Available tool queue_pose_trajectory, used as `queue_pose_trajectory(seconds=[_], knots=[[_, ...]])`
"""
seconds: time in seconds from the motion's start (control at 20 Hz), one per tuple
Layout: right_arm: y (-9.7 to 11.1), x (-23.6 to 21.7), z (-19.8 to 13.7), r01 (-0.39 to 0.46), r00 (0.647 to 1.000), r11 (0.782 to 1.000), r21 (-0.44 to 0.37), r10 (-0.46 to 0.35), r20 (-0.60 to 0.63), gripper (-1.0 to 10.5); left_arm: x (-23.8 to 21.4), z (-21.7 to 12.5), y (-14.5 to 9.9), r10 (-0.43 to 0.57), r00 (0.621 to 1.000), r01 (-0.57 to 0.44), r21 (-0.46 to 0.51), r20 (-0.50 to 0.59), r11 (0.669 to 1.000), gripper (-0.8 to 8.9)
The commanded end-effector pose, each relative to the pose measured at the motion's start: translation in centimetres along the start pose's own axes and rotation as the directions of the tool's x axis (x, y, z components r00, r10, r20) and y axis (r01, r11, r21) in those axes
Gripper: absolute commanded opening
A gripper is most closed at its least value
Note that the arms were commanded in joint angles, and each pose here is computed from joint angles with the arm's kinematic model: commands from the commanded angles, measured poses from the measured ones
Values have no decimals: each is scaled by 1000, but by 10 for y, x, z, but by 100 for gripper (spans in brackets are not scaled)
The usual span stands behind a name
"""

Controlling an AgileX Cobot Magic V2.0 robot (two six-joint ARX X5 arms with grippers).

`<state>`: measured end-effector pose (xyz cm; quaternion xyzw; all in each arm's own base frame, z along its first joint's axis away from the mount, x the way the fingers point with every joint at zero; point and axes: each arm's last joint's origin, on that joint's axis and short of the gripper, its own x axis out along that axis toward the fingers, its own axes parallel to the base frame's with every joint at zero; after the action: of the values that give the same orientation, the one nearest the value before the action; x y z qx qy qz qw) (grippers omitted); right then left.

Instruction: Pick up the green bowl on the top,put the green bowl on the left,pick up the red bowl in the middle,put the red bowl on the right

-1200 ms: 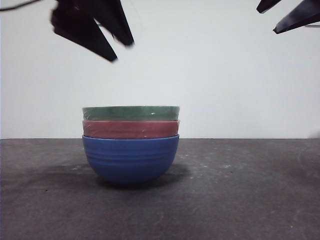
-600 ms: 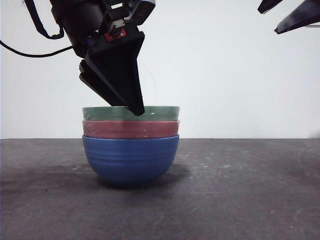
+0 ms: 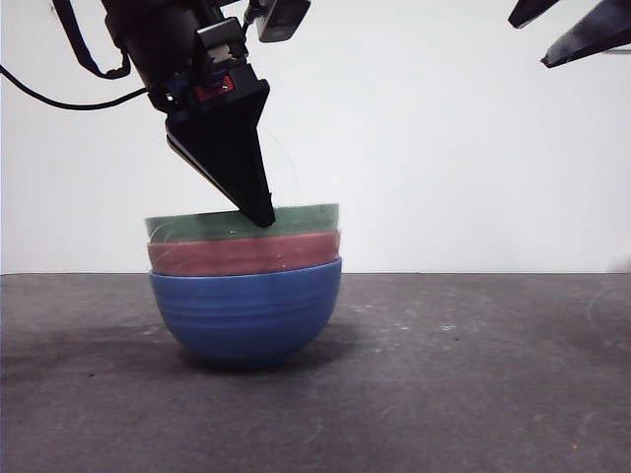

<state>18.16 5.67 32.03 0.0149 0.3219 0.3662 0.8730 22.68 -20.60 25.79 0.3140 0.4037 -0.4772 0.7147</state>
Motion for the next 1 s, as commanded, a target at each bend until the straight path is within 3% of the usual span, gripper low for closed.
queue_pose_trajectory(seconds=[0.05, 0.4, 0.6, 0.8, 1.0], knots=[[0, 0, 1, 0, 1000, 1000, -9, 0, 4, 249, 2, 1, -1, -6, 1000, 6, 13, 3, 1000, -9], [0, 0, 1, 0, 1000, 1000, -10, 0, 4, 249, -60, 34, -2, -1, 1000, 1, -9, 6, 1000, -9], [0, 0, 1, 1, 1000, 1000, -10, -1, 4, 249, -112, 28, -11, 110, 994, -111, -112, -16, 987, -9], [0, 0, 1, 2, 1000, 1000, -13, -1, 4, 249, -137, 0, -25, 240, 969, -247, -263, -58, 933, -9], [0, 0, 1, 2, 1000, 1000, -12, -1, 4, 249, -112, -33, -46, 238, 968, -247, -394, -73, 885, -9]])
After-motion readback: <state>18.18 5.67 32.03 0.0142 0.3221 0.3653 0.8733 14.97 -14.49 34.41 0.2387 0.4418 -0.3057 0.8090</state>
